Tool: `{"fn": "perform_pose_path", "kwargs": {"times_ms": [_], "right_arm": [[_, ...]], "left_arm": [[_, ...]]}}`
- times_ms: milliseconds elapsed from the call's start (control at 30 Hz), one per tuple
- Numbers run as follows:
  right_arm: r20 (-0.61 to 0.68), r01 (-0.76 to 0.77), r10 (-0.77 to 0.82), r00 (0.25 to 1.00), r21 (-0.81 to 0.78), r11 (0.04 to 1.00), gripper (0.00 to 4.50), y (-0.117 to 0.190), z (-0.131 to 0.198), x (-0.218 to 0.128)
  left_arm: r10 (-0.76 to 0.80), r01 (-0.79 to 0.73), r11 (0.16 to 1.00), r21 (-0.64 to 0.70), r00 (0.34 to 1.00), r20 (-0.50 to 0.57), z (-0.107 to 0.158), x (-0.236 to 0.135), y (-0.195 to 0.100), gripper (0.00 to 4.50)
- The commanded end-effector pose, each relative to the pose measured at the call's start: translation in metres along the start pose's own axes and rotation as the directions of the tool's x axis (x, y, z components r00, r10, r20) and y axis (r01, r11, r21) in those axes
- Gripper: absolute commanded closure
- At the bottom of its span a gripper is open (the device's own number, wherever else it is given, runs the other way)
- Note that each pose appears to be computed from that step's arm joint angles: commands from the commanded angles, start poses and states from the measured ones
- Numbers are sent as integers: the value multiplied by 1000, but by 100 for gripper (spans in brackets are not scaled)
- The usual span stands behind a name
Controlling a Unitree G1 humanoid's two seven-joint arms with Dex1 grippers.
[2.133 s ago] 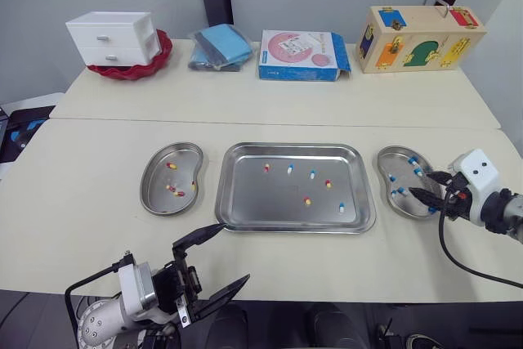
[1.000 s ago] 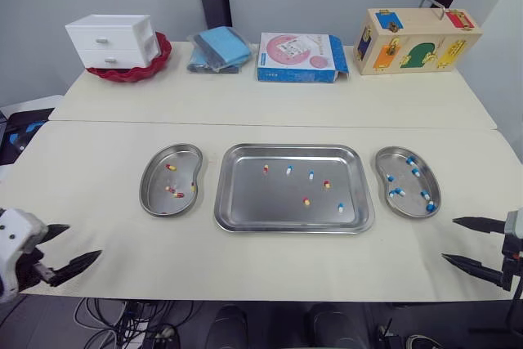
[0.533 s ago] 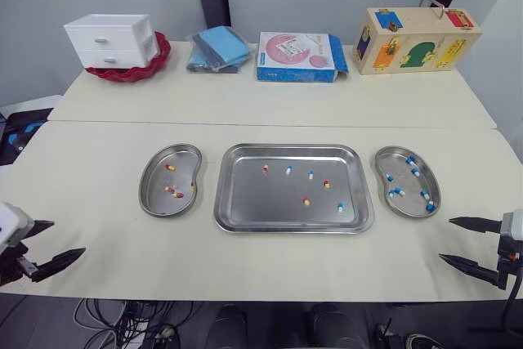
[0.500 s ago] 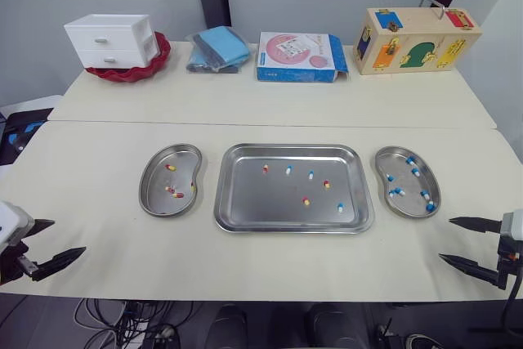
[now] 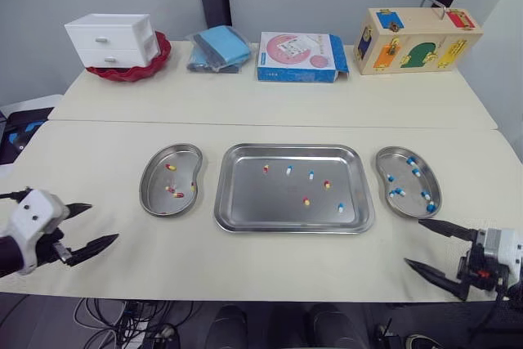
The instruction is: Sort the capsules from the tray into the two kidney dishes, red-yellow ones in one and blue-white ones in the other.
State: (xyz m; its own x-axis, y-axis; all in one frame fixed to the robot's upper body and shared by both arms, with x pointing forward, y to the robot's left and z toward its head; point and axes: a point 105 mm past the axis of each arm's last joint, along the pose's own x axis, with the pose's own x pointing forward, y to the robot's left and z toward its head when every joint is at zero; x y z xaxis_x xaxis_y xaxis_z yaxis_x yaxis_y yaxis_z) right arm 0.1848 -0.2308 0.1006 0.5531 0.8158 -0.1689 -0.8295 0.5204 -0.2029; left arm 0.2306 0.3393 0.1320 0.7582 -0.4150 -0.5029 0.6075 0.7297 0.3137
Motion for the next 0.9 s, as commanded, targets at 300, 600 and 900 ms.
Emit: {"fn": "perform_pose_path", "kwargs": {"times_ms": [300,600,900], "right_arm": [[151,13,-8,988,-36,999,2,20,23,26],[232,74,-66,971,-27,997,2,23,29,22],[273,113,-107,956,-4,994,2,25,28,16]], "left_arm": [[-192,173,978,117,965,178,75,50,-24,0],[-297,267,950,163,934,198,94,71,-41,0],[-385,347,914,209,905,183,118,104,-71,0]]}}
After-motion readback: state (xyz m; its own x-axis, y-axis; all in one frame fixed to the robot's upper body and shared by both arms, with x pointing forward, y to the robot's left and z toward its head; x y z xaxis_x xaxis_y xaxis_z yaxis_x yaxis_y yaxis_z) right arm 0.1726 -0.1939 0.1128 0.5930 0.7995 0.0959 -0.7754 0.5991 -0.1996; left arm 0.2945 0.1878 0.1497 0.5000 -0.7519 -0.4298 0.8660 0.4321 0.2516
